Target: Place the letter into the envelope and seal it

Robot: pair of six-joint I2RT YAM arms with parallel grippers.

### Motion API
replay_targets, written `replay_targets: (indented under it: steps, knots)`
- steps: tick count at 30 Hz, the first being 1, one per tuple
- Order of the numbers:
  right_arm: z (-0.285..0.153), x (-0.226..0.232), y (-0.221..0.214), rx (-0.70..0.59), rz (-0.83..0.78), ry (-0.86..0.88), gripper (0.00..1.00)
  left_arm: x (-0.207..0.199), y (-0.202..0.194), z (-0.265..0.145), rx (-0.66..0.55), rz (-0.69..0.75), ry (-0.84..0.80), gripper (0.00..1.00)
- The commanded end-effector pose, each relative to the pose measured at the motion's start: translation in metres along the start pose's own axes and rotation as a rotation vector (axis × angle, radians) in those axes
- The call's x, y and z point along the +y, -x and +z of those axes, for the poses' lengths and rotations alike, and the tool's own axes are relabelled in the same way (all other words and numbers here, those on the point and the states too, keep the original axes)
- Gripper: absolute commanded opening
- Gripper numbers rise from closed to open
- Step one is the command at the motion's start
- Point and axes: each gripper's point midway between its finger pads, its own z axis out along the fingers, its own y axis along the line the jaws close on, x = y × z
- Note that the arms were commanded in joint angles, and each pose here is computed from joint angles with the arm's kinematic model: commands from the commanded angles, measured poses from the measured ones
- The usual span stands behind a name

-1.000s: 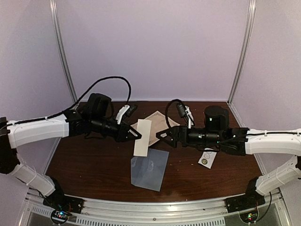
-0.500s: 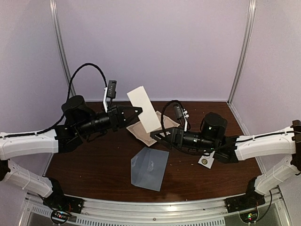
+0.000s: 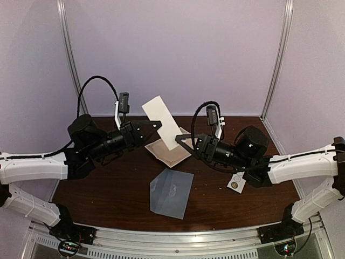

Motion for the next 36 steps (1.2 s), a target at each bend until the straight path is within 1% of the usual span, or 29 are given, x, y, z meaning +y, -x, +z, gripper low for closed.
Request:
replay_targets:
  steps: [1, 3, 4, 6, 7, 8, 10, 11, 12, 13, 16, 18, 20, 22, 25, 26, 28, 31, 34, 36]
  knots:
    - [0.007, 0.016, 0.017, -0.061, -0.012, 0.061, 0.2, -0.013, 0.011, -0.003, -0.05, 0.011, -0.05, 0.0]
    - [0.009, 0.017, 0.017, -0.058, -0.012, 0.068, 0.09, -0.013, 0.01, -0.002, -0.042, 0.01, -0.051, 0.0]
    - [0.009, 0.018, 0.017, -0.057, -0.015, 0.071, 0.02, -0.012, 0.009, -0.002, -0.038, 0.011, -0.051, 0.0]
    - [0.008, 0.017, 0.018, -0.059, -0.021, 0.062, 0.0, -0.011, 0.006, -0.002, -0.023, 0.012, -0.041, 0.0]
    - [0.006, 0.015, 0.018, -0.058, -0.028, 0.048, 0.0, -0.008, 0.004, -0.002, -0.012, 0.014, -0.025, 0.04]
    - [0.005, 0.012, 0.02, -0.057, -0.037, 0.027, 0.0, -0.005, 0.004, -0.003, -0.006, 0.022, 0.0, 0.16]
    - [0.0, 0.001, 0.022, -0.035, -0.067, -0.055, 0.0, 0.009, 0.001, -0.01, 0.02, 0.047, 0.093, 0.51]
    - [-0.003, -0.009, 0.022, -0.014, -0.085, -0.121, 0.0, 0.017, 0.001, -0.015, 0.036, 0.064, 0.154, 0.63]
    - [-0.007, -0.019, 0.021, 0.015, -0.107, -0.187, 0.0, 0.026, 0.001, -0.021, 0.063, 0.083, 0.216, 0.72]
    - [-0.014, -0.033, 0.014, 0.074, -0.12, -0.264, 0.0, 0.033, 0.003, -0.028, 0.083, 0.102, 0.264, 0.78]
    - [-0.032, -0.056, 0.005, 0.212, -0.182, -0.404, 0.0, 0.051, 0.012, -0.049, 0.148, 0.144, 0.372, 0.87]
    - [-0.041, -0.065, -0.008, 0.333, -0.231, -0.445, 0.0, 0.063, 0.015, -0.058, 0.21, 0.178, 0.436, 0.89]
    - [-0.048, -0.069, -0.023, 0.457, -0.248, -0.465, 0.0, 0.066, 0.015, -0.059, 0.285, 0.223, 0.458, 0.9]
    - [-0.054, -0.071, -0.041, 0.578, -0.247, -0.458, 0.0, 0.066, 0.008, -0.054, 0.379, 0.265, 0.439, 0.9]
    - [-0.06, -0.068, -0.063, 0.72, -0.23, -0.419, 0.0, 0.059, -0.006, -0.04, 0.508, 0.308, 0.345, 0.9]
    - [-0.061, -0.067, -0.068, 0.753, -0.227, -0.407, 0.0, 0.056, -0.012, -0.036, 0.547, 0.314, 0.301, 0.9]
    - [-0.062, -0.062, -0.076, 0.804, -0.224, -0.38, 0.0, 0.049, -0.027, -0.029, 0.625, 0.318, 0.219, 0.86]
    - [-0.06, -0.051, -0.085, 0.856, -0.218, -0.324, 0.0, 0.041, -0.06, -0.02, 0.753, 0.318, 0.127, 0.82]
    - [-0.058, -0.044, -0.089, 0.888, -0.221, -0.287, 0.0, 0.031, -0.092, -0.013, 0.862, 0.299, 0.039, 0.72]
    - [-0.057, -0.042, -0.091, 0.907, -0.224, -0.275, 0.0, 0.027, -0.109, -0.012, 0.909, 0.277, -0.009, 0.66]
